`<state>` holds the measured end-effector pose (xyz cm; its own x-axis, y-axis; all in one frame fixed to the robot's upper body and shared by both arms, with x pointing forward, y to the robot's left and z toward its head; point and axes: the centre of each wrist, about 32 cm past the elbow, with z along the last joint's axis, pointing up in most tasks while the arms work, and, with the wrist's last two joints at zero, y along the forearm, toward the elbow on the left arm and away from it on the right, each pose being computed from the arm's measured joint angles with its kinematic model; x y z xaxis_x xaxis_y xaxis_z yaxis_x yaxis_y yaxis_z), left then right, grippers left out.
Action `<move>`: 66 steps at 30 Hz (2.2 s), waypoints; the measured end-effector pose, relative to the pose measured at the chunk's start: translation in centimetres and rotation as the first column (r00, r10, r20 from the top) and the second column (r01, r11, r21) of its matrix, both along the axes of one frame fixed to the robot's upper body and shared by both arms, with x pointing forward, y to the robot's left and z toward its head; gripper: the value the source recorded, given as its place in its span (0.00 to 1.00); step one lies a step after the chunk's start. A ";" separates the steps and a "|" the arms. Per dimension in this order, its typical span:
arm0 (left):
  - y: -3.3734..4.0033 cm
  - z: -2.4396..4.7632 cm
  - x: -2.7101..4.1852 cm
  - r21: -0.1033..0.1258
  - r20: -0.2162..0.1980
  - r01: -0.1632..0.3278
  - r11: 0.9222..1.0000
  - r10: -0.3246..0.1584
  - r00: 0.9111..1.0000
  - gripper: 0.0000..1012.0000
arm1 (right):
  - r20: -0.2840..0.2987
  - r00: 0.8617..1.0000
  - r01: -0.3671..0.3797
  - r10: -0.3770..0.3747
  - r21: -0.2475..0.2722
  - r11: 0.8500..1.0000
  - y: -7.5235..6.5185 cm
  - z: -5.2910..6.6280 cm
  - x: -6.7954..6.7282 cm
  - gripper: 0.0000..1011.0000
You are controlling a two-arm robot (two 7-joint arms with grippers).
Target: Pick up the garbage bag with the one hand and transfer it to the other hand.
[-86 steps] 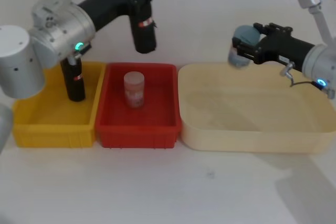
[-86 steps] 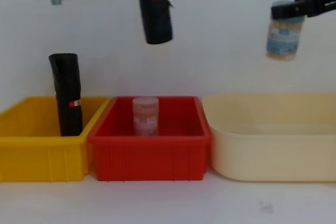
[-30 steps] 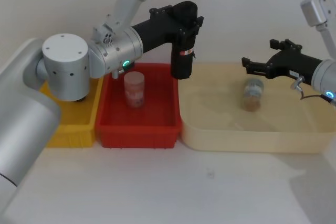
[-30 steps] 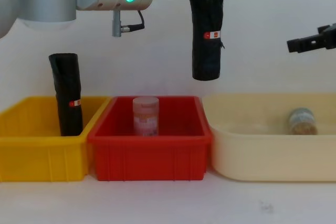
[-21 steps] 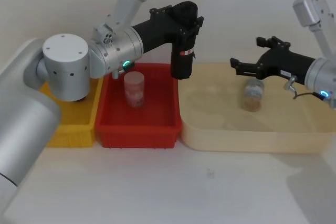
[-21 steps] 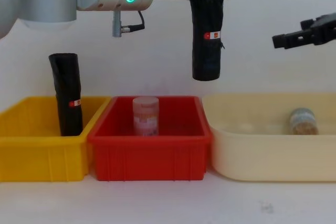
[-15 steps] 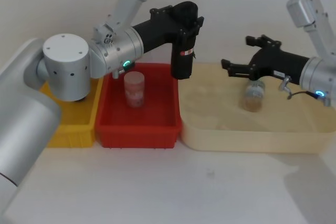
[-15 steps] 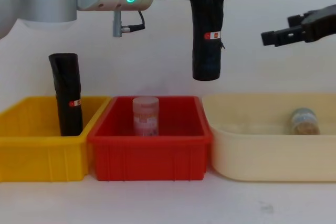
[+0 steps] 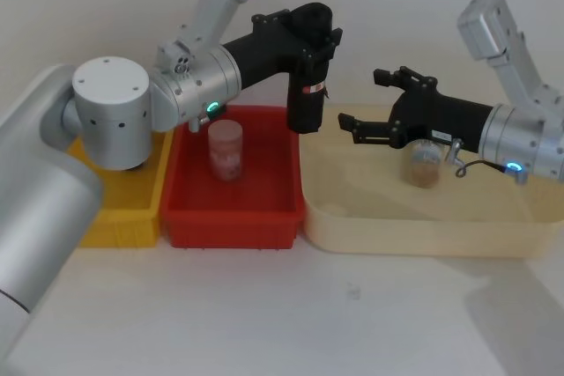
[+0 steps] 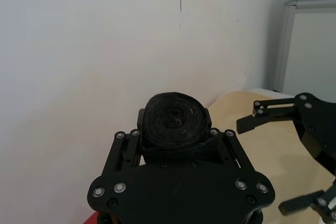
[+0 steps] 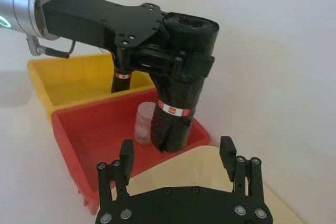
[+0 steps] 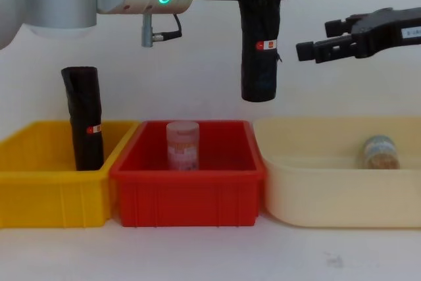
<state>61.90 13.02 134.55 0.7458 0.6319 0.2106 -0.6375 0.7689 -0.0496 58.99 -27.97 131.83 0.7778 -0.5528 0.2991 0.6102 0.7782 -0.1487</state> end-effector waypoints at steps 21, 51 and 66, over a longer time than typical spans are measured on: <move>0.00 0.00 0.00 0.000 0.000 0.000 1.000 0.000 1.000 0.51 | -0.037 0.998 0.054 -0.048 0.171 0.984 1.1 -1.7 0.2 0.99; 0.00 0.00 0.00 0.000 0.000 0.000 1.000 0.000 1.000 0.51 | -0.037 0.998 0.052 -0.047 0.144 0.988 4.2 -2.2 1.6 0.99; 0.00 0.00 0.00 0.000 0.000 0.000 1.000 0.000 1.000 0.51 | -0.007 0.996 0.084 -0.084 0.129 0.988 5.3 -2.3 3.2 0.99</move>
